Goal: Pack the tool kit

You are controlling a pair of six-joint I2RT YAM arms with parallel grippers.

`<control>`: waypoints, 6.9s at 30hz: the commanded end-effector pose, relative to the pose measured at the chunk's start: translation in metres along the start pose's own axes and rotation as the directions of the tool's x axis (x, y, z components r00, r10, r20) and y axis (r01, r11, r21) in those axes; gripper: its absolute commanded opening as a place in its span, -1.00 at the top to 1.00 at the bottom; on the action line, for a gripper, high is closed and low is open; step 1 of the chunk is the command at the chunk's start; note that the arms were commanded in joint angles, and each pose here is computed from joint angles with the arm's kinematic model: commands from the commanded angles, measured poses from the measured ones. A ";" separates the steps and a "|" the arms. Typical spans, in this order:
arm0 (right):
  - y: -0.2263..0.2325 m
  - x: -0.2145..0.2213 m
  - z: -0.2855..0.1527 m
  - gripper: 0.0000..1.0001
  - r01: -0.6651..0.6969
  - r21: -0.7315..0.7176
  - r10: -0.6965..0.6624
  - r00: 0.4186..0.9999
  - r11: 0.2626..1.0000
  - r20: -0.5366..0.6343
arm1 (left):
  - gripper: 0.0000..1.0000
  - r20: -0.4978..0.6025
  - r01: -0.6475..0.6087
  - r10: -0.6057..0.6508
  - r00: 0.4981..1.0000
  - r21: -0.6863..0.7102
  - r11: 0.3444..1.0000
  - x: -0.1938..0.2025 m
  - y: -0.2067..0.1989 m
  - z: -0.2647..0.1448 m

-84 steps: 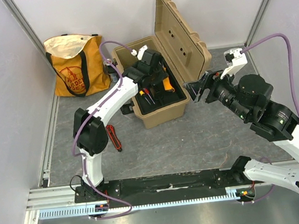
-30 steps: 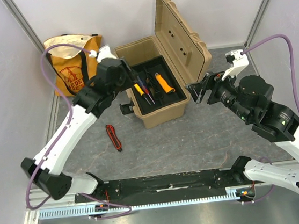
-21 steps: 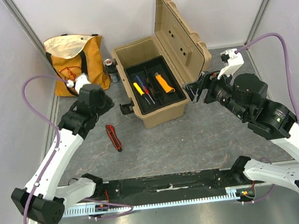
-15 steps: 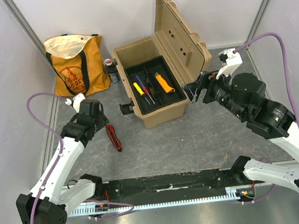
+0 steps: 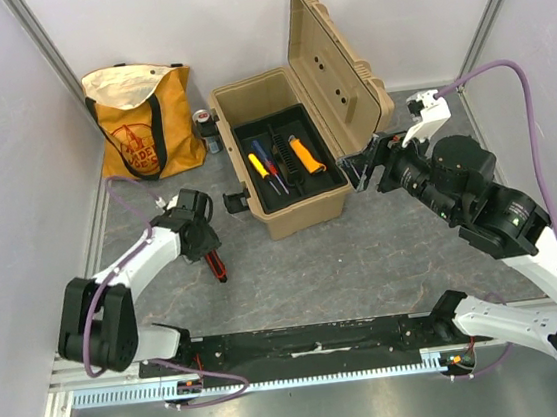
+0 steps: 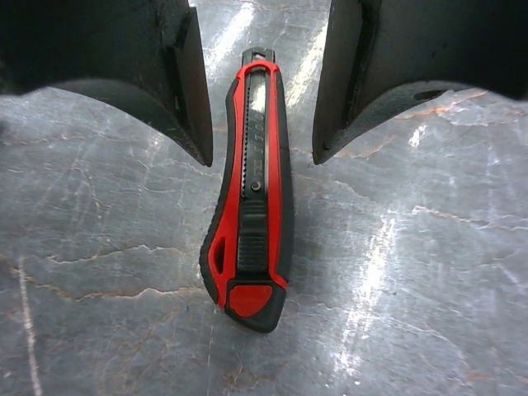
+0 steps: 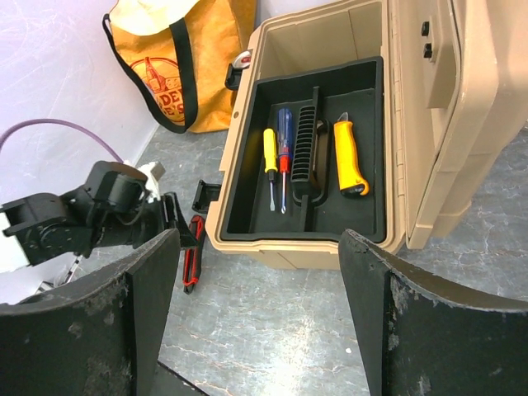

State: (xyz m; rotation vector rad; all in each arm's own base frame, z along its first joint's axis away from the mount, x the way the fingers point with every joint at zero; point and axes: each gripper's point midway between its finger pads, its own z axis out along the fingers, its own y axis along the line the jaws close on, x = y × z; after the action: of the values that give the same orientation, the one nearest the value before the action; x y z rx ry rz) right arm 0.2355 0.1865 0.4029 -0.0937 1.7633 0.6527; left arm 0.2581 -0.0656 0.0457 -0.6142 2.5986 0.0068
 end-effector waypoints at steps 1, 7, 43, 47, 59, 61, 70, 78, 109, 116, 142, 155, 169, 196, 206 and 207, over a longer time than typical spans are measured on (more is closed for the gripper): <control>0.006 -0.026 -0.012 -0.69 -0.003 -0.028 0.005 0.997 1.000 0.082 | -0.14 -0.027 -0.021 0.022 0.999 0.037 0.999 0.003 -0.011 0.016; 0.006 -0.030 -0.018 -0.69 -0.003 -0.032 0.006 0.996 0.999 0.093 | -0.03 -0.053 -0.018 0.018 0.998 0.014 1.000 0.012 -0.008 0.028; 0.006 -0.045 -0.036 -0.69 -0.018 -0.045 0.024 0.991 0.999 0.134 | 0.92 0.360 -0.187 -0.140 0.923 0.734 0.652 -0.151 -0.211 -0.287; 0.008 -0.061 -0.048 -0.68 -0.022 -0.056 0.032 0.983 0.998 0.181 | 0.89 0.364 -0.223 -0.098 0.926 0.739 0.636 -0.147 -0.256 -0.288; 0.008 -0.073 -0.071 -0.69 -0.027 -0.086 0.046 0.974 0.996 0.221 | 0.92 0.264 -0.112 -0.085 0.961 0.650 0.751 -0.132 -0.344 -0.188; 0.005 -0.074 -0.075 -0.69 -0.030 -0.074 0.047 0.973 0.997 0.227 | 0.92 0.255 -0.108 -0.067 0.965 0.616 0.780 -0.122 -0.354 -0.167; -0.007 -0.070 -0.079 -0.71 -0.019 -0.031 0.025 0.973 0.999 0.229 | 0.78 0.236 -0.044 -0.079 0.968 0.473 0.880 -0.099 -0.346 -0.114; -0.012 -0.065 -0.079 -0.71 -0.021 -0.013 0.023 0.974 1.000 0.227 | 0.43 0.244 -0.034 -0.077 0.967 0.422 0.906 -0.090 -0.336 -0.104; -0.032 -0.059 -0.054 -0.70 -0.028 0.149 -0.001 0.982 0.988 0.190 | -0.16 0.459 -0.230 -0.027 0.888 0.494 0.839 -0.139 -0.292 -0.220; -0.041 -0.070 -0.030 -0.70 0.055 0.246 -0.112 0.968 0.968 0.226 | -0.15 0.402 -0.250 -0.013 0.916 0.595 0.764 -0.124 -0.256 -0.223; -0.056 -0.055 0.085 -0.57 0.266 0.194 -0.277 0.960 0.944 0.032 | -0.13 0.412 -0.256 -0.043 0.910 0.639 0.725 -0.104 -0.118 -0.251; -0.010 -0.048 0.076 -0.45 0.155 -0.033 -0.153 0.987 0.987 0.041 | -0.26 0.445 -0.142 -0.121 0.887 0.513 0.846 -0.124 -0.081 -0.239; 0.058 -0.024 0.068 -0.79 0.167 -0.338 -0.170 0.985 0.926 0.020 | -0.81 0.423 -0.065 -0.194 0.885 0.526 0.848 -0.126 -0.076 -0.235; -0.002 0.061 0.122 -0.73 0.221 -0.097 -0.236 0.953 0.971 -0.189 | -0.91 0.284 -0.074 -0.203 0.937 0.730 0.680 -0.158 -0.139 -0.152; -0.006 0.123 0.139 -0.57 0.430 0.045 -0.400 0.869 0.902 -0.289 | -0.82 0.138 0.151 -0.280 0.950 0.583 0.798 -0.115 -0.087 -0.090; -0.010 0.128 0.142 -0.55 0.448 0.069 -0.409 0.862 0.892 -0.300 | -0.79 0.120 0.180 -0.299 0.947 0.573 0.800 -0.112 -0.082 -0.085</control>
State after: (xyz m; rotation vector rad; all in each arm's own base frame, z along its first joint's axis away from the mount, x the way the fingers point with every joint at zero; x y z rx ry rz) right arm 0.3047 0.2945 0.2680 -0.5631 1.9829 0.3982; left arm 0.3552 -0.1207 0.1943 -0.5037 2.1457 -0.7319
